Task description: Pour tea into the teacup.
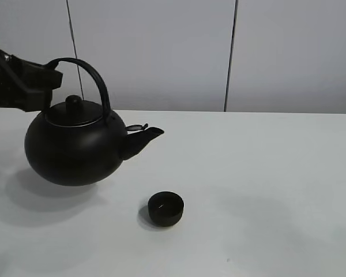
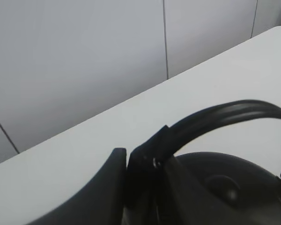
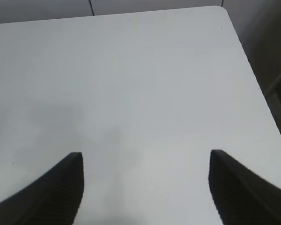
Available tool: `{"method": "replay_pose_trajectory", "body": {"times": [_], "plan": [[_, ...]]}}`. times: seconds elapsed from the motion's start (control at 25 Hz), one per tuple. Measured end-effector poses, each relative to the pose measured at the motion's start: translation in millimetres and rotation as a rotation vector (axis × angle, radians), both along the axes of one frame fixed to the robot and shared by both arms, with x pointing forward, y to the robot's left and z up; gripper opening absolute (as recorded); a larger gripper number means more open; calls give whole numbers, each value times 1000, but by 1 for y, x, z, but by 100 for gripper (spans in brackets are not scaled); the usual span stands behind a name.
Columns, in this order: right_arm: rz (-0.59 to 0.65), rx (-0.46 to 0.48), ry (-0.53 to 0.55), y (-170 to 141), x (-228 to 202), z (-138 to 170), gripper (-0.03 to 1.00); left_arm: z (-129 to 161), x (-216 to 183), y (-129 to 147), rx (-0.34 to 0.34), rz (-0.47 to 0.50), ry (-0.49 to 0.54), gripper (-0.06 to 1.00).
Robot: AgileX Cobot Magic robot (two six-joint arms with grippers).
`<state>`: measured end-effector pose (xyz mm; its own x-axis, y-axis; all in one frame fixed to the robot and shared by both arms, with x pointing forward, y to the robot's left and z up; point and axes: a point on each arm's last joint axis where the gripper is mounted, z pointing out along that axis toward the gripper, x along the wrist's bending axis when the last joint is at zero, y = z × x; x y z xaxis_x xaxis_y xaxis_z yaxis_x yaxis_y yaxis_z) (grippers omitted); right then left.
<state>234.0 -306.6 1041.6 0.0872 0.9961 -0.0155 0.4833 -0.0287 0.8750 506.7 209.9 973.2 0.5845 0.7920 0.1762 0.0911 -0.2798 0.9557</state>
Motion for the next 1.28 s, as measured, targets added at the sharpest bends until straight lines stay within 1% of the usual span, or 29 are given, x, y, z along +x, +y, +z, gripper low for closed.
{"method": "replay_pose_trajectory", "body": {"times": [0.2, 0.52, 0.88, 1.12, 1.28], "plan": [[0, 0, 0, 0, 0, 0, 51, 11, 7, -17, 28, -38, -12, 15], [0, 0, 0, 0, 0, 0, 51, 16, 7, -31, 25, -63, -11, 15], [0, 0, 0, 0, 0, 0, 51, 15, 6, -32, 33, -66, -4, 15], [0, 0, 0, 0, 0, 0, 51, 11, 6, -30, 90, -62, 3, 15], [0, 0, 0, 0, 0, 0, 51, 10, 6, -30, 107, -59, 11, 15]]}}
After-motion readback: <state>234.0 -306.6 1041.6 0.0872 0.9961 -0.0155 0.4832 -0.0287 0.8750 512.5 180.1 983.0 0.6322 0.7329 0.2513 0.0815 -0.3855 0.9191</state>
